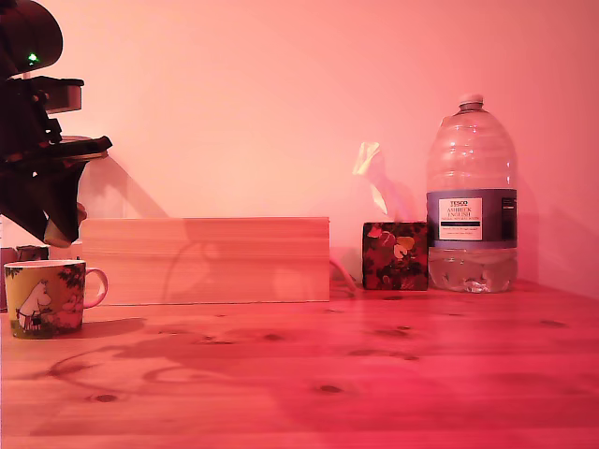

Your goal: Pick up the coffee capsules from the table one by one and drop them inside the nearest coffee cup

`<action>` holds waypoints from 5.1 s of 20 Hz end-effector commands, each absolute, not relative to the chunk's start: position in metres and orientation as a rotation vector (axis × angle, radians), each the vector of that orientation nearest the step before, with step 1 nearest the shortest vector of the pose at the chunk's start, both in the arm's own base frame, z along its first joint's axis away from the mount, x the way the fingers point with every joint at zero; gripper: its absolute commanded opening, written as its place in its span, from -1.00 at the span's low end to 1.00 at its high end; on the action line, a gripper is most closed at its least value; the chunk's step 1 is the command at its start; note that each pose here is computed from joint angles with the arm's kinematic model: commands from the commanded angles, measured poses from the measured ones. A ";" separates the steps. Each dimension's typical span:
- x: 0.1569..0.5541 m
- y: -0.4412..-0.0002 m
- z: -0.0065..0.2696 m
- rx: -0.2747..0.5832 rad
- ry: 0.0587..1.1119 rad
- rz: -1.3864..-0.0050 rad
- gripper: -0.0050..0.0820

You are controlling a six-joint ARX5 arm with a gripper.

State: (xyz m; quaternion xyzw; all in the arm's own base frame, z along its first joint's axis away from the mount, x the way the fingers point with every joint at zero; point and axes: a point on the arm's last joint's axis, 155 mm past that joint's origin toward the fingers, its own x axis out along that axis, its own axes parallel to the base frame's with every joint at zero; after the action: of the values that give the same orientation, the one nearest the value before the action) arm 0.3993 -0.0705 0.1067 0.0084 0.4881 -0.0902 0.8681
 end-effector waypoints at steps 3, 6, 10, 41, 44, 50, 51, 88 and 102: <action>0.406 -0.069 0.113 0.020 0.976 -0.188 -0.42; 0.414 -0.070 0.119 0.019 0.935 -0.189 -0.42; 0.416 -0.070 0.122 0.018 0.922 -0.188 -0.42; 0.434 -0.031 0.139 -0.016 0.923 -0.105 -0.42; 0.445 -0.030 0.132 -0.015 0.996 -0.099 -0.42; 0.462 -0.030 0.118 -0.015 1.124 -0.094 -0.42; 0.464 -0.030 0.115 -0.015 1.137 -0.093 -0.42; 0.456 -0.044 0.174 0.040 0.814 -0.183 0.25; 0.363 -0.072 0.194 0.005 0.524 -0.284 -0.94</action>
State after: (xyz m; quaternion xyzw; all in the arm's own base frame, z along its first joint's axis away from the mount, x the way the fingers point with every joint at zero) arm 0.3669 -0.0705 0.2038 0.0063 0.2537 -0.1384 0.9573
